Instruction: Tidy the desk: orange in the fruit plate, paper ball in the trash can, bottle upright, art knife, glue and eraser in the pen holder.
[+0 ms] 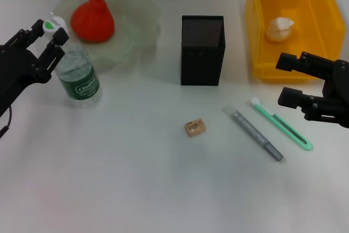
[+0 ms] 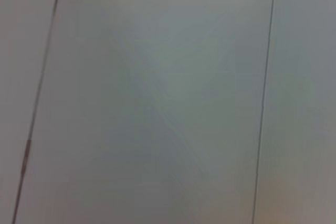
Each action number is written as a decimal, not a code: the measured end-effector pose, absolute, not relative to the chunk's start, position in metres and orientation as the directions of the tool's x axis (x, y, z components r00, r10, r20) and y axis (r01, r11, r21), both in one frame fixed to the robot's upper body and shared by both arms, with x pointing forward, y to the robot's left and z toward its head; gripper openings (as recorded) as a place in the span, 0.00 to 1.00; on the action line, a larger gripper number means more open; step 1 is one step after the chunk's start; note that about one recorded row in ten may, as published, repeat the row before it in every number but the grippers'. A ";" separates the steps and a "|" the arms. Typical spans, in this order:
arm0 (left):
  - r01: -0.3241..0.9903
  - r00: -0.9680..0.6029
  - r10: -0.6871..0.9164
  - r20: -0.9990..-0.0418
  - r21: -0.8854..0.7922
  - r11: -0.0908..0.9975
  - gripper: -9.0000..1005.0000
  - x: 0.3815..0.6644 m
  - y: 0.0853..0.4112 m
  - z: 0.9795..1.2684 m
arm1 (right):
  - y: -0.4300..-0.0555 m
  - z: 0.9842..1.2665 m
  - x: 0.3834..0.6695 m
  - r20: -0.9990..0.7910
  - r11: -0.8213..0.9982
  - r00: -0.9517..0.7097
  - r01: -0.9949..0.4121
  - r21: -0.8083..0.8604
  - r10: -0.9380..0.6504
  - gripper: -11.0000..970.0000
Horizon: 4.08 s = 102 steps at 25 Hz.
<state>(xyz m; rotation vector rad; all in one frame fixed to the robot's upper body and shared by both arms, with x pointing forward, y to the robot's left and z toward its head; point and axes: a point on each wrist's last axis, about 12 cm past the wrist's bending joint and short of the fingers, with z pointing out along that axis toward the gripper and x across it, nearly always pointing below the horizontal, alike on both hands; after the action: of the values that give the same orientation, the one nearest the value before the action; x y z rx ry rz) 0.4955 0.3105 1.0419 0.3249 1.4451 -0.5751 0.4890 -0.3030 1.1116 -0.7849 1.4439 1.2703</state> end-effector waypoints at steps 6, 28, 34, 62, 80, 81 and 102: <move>0.535 0.093 -0.239 -0.966 -0.154 0.831 0.58 0.483 0.318 1.048 | -0.303 1.111 0.489 -0.953 0.233 -0.267 -0.927 0.295 0.144 0.87; 0.942 -0.239 0.098 -0.966 -0.206 0.264 0.78 0.476 0.316 1.077 | -0.272 1.249 0.533 -0.582 0.636 -0.594 -0.754 0.162 -0.555 0.87; 0.936 -0.252 0.110 -0.962 -0.213 0.281 0.78 0.482 0.308 1.072 | -0.232 1.217 0.560 -0.360 0.693 -0.652 -0.720 0.017 -0.668 0.85; 0.901 -0.316 0.107 -0.943 -0.263 0.346 0.78 0.481 0.297 1.055 | -0.191 1.122 0.591 -0.289 0.686 -0.656 -0.728 -0.005 -0.697 0.42; 0.892 -0.329 0.110 -0.938 -0.270 0.362 0.78 0.479 0.298 1.051 | -0.212 1.206 0.569 -0.568 0.675 -0.598 -0.731 0.099 -0.565 0.19; 0.892 -0.330 0.110 -0.938 -0.271 0.362 0.78 0.478 0.298 1.051 | -0.219 1.220 0.566 -0.635 0.668 -0.571 -0.735 0.114 -0.520 0.20; 0.892 -0.331 0.108 -0.937 -0.273 0.361 0.78 0.477 0.292 1.048 | -0.208 1.110 0.617 -0.989 0.622 -0.116 -0.768 0.149 0.093 0.32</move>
<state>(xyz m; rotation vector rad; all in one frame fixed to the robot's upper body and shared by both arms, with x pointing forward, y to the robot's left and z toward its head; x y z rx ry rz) 0.4769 0.2916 1.0475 0.8938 1.7066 -1.0733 0.6167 -0.2084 1.1104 -0.5901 1.5200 0.8094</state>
